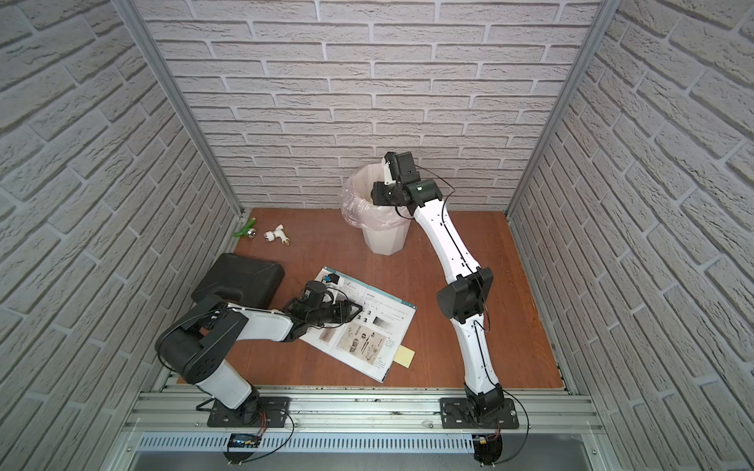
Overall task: Peel off the used sticky note
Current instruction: Place the note in the trash bin.
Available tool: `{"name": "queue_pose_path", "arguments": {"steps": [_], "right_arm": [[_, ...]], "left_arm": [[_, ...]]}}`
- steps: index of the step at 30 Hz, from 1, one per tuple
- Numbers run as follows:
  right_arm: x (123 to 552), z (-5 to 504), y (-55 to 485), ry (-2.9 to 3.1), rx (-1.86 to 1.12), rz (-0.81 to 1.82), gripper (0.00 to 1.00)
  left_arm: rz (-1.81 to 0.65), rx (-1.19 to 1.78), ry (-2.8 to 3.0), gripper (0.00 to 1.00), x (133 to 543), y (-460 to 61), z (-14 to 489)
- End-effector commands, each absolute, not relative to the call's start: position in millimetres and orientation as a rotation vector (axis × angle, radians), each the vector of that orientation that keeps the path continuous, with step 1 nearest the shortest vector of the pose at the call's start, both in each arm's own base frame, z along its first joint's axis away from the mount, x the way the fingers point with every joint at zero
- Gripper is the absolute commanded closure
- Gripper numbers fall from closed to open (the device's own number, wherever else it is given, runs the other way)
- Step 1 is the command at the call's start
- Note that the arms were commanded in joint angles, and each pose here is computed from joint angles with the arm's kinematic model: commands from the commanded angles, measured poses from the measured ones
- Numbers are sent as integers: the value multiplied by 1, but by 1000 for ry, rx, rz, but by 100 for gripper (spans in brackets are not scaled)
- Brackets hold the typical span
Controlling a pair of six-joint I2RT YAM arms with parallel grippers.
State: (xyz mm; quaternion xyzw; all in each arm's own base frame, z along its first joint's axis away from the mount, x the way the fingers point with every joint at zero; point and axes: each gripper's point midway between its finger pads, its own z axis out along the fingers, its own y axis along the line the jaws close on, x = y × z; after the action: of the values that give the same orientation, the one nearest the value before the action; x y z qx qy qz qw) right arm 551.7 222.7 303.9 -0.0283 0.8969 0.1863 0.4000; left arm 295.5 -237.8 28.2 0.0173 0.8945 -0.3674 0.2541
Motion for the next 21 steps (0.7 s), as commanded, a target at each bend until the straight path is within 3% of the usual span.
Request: {"name": "queue_pose_path", "arguments": {"steps": [1,8,21], "right_arm": [[540,341,220,2198,-86,502,38],[530,372,224,2131,-100,568,28],[469,414,202,2067,-119,595,25]], "left_arm": [[-863,-36,2716,53,252,-213,-29],[-878,-28,2702,52,255,-216,-24],[-911,58,2671,42,255,-233,-8]]}}
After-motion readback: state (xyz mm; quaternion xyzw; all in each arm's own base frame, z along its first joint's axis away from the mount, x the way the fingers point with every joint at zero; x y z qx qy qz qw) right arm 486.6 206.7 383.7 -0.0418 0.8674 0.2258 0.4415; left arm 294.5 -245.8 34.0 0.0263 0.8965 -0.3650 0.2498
